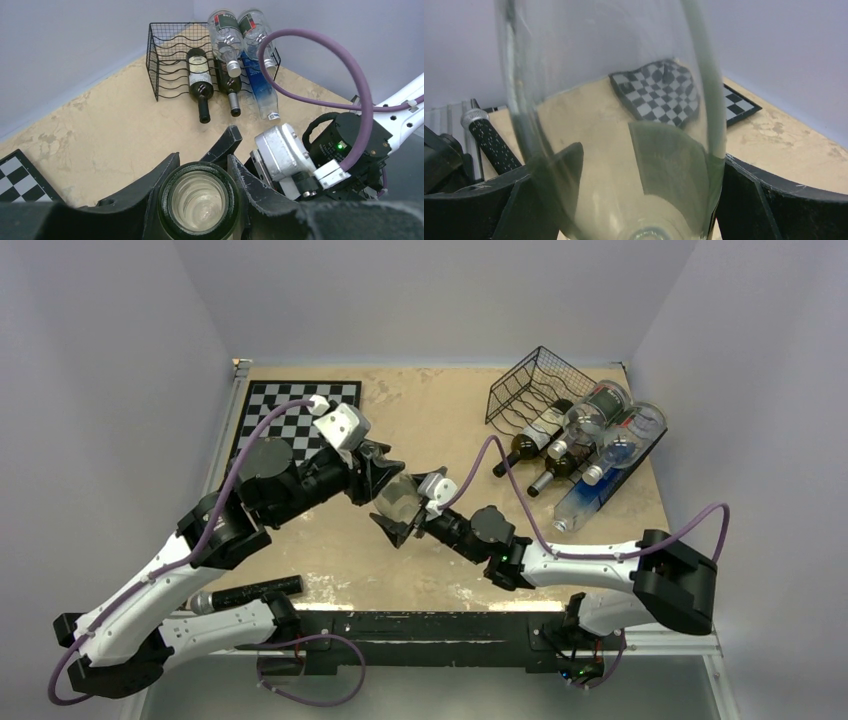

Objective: Put the wine bottle on the wine rack

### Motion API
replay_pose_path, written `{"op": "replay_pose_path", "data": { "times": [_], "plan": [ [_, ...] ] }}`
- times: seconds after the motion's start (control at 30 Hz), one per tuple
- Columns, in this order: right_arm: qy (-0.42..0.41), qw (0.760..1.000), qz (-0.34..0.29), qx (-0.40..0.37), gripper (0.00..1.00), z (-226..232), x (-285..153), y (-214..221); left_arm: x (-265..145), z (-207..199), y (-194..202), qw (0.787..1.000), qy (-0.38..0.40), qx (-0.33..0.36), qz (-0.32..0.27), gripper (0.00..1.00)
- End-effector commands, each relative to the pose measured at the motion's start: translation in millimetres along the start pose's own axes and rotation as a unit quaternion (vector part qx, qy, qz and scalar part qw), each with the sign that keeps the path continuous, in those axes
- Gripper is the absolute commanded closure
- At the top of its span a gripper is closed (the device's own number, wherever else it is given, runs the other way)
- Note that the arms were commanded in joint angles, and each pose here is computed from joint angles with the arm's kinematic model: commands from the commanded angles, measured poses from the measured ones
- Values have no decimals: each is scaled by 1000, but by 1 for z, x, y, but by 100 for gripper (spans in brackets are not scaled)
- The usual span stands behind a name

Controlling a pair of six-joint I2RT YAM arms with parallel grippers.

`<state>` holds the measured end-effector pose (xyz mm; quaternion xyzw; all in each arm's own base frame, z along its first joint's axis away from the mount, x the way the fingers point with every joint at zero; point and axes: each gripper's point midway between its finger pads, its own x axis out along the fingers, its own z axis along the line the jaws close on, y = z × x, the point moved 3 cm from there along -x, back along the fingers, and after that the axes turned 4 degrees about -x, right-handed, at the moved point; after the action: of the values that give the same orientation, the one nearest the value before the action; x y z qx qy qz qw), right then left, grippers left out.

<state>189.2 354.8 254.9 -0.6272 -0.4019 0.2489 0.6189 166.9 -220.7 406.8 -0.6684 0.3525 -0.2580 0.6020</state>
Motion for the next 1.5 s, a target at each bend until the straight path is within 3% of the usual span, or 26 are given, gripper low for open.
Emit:
{"op": "replay_pose_path", "data": {
  "times": [0.0, 0.23, 0.4, 0.53, 0.6, 0.63, 0.73, 0.8, 0.87, 0.97, 1.1, 1.23, 1.47],
  "plan": [
    [25, 999, 28, -33, 1, -8, 6, 9, -32, -22, -101, 984, 46, -23, -170, 100],
    [21, 998, 41, -40, 2, -5, 9, 11, -25, -24, -100, 986, 52, -18, -155, 100],
    [43, 997, 29, -50, 19, -13, 16, -5, -28, -27, -96, 986, 61, -28, -151, 100],
    [70, 996, 3, -62, 25, -23, 19, -27, -39, -29, -95, 985, 71, -34, -155, 100],
    [79, 994, -11, -71, 39, -28, 20, -39, -46, -30, -94, 984, 75, -37, -156, 100],
    [83, 993, -19, -77, 50, -29, 20, -45, -49, -30, -92, 984, 75, -39, -156, 100],
    [93, 990, -26, -103, 100, -37, 18, -62, -57, -29, -87, 984, 74, -42, -154, 100],
    [104, 986, -25, -127, 100, -43, 17, -71, -63, -27, -81, 985, 71, -43, -150, 98],
    [120, 980, -28, -157, 100, -51, 12, -83, -67, -23, -73, 987, 61, -44, -145, 73],
    [151, 968, -43, -194, 100, -65, 2, -104, -74, -17, -64, 987, 48, -40, -149, 44],
    [177, 954, -71, -232, 100, -78, -13, -139, -75, -10, -63, 987, 26, -26, -157, 20],
    [200, 938, -96, -266, 100, -89, -24, -172, -72, -6, -65, 987, 14, -16, -157, 6],
    [236, 905, -89, -342, 100, -105, -40, -197, -85, 13, -60, 987, -49, -23, -151, 3]
  ]
}}
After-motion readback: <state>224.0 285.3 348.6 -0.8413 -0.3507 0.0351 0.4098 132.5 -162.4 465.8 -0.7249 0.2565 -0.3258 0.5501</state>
